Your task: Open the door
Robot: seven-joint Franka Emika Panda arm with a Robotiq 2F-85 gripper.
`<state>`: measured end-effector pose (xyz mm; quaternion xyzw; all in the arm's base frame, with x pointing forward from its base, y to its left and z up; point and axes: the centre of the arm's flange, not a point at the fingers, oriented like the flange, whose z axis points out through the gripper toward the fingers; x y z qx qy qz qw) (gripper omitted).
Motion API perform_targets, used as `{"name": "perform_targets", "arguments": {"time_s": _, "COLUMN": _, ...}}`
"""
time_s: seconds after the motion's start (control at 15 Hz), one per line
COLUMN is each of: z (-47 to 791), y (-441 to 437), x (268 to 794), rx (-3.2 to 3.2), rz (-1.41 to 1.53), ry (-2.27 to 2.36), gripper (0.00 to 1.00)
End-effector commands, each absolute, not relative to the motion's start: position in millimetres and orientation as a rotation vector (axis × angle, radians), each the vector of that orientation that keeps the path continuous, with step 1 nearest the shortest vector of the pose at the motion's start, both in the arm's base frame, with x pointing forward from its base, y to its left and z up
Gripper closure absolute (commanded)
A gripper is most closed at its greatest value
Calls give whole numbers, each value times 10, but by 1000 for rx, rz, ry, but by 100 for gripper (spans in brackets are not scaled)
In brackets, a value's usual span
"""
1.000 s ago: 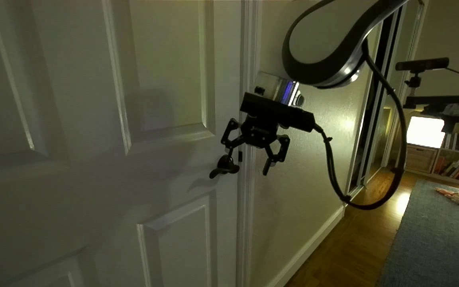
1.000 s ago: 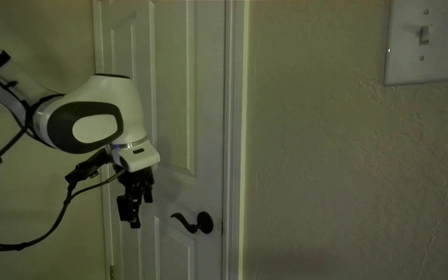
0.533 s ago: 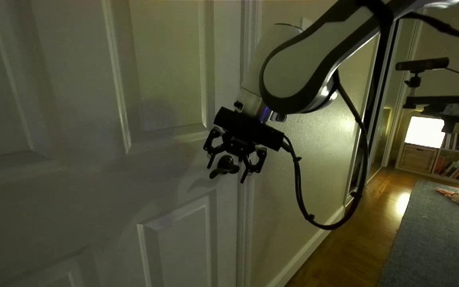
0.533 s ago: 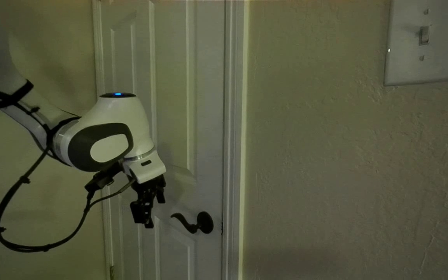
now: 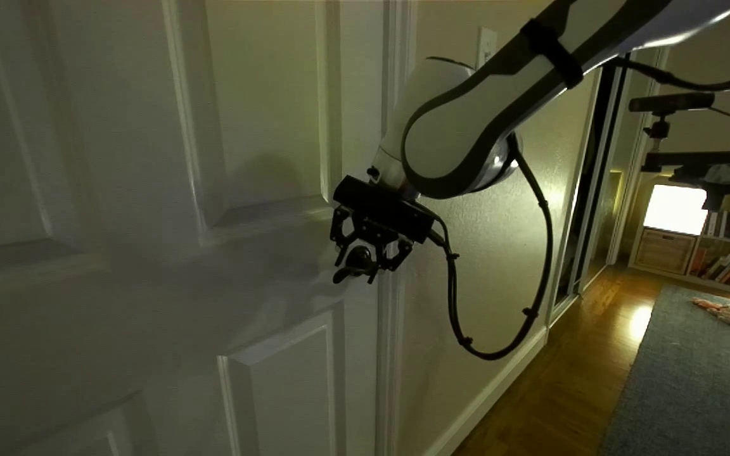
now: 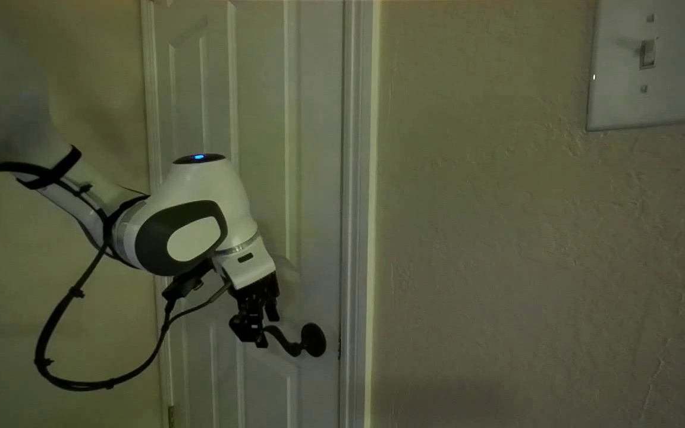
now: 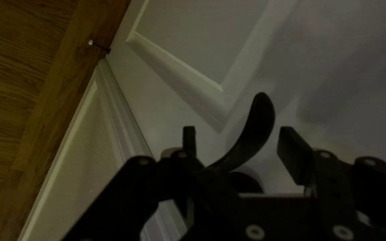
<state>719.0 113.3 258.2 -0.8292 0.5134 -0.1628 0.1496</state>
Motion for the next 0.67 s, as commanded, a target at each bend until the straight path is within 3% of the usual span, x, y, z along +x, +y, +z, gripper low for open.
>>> {"name": "perform_targets", "arguments": {"time_s": 0.0, "z": 2594, "y": 1204, "x": 7322, "rx": -2339, "rz": -505, "ry": 1511, "gripper": 58}}
{"name": "perform_targets", "arguments": {"time_s": 0.07, "z": 2593, "y": 1211, "x": 7345, "rx": -2338, "rz": -507, "ry": 1509, "gripper": 52}}
{"name": "perform_targets", "arguments": {"time_s": 0.27, "z": 2581, "y": 1245, "x": 7407, "rx": -2335, "rz": -505, "ry": 1499, "gripper": 48}}
{"name": "perform_targets", "arguments": {"time_s": 0.33, "z": 2567, "y": 1252, "x": 7410, "rx": -2337, "rz": -505, "ry": 1497, "gripper": 53}}
{"name": "perform_targets", "arguments": {"time_s": 0.4, "z": 2568, "y": 1256, "x": 7408, "rx": -2340, "rz": -504, "ry": 1495, "gripper": 73}}
{"name": "perform_targets", "arguments": {"time_s": 0.47, "z": 2566, "y": 1257, "x": 7402, "rx": -2341, "rz": -503, "ry": 1495, "gripper": 74}}
{"name": "perform_targets", "arguments": {"time_s": 0.6, "z": 2561, "y": 1240, "x": 7374, "rx": -2342, "rz": -492, "ry": 1506, "gripper": 86}}
